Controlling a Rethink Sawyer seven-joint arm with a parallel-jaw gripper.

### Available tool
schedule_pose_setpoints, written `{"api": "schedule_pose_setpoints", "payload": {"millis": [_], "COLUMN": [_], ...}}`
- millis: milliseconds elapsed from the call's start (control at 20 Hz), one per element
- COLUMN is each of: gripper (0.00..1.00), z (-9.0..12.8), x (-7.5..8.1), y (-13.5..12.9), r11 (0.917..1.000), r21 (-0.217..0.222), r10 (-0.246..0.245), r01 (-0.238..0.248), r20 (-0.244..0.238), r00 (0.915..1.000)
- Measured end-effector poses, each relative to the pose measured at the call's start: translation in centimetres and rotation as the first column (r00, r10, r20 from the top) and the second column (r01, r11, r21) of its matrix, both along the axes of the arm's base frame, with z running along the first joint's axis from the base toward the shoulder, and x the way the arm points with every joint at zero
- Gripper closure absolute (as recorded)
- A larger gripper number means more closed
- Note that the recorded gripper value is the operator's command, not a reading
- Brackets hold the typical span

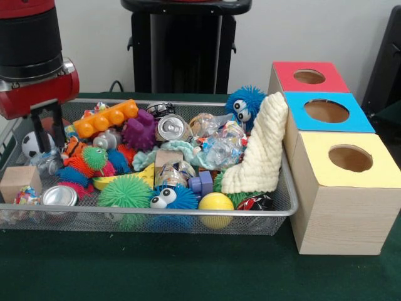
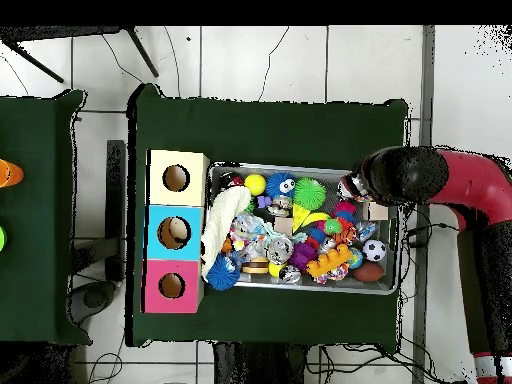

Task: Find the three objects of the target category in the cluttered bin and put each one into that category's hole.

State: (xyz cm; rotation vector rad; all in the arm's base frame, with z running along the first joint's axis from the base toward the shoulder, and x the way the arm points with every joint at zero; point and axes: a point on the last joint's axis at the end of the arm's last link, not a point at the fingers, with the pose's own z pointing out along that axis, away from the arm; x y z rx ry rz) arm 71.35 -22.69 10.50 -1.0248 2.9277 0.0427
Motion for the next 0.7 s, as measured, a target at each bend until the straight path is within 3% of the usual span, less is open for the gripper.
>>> {"api": "schedule_pose_setpoints", "payload": {"millis": [150, 350, 450, 500, 600, 700], "gripper": [0.00, 0.00, 0.00, 0.00, 0.00, 0.00], "z": [-0.1, -0.5, -0.7, -1.0, -1.2, -1.6], "x": [-0.1, -1.1, -2.0, -3.1, -3.6, -4.7], "y": [0.0, -0.5, -0.9, -1.4, -1.7, -2.3], "r11": [1.0000, 0.9994, 0.9980, 0.9950, 0.9929, 0.9861], "r21": [-0.002, -0.014, -0.025, -0.037, -0.042, -0.054], "r10": [0.003, 0.029, 0.054, 0.084, 0.099, 0.137], "r01": [-0.003, -0.031, -0.058, -0.093, -0.111, -0.157], "r20": [-0.011, -0.082, -0.134, -0.194, -0.219, -0.271], "r00": [0.9999, 0.9962, 0.9896, 0.9773, 0.9707, 0.9529]}}
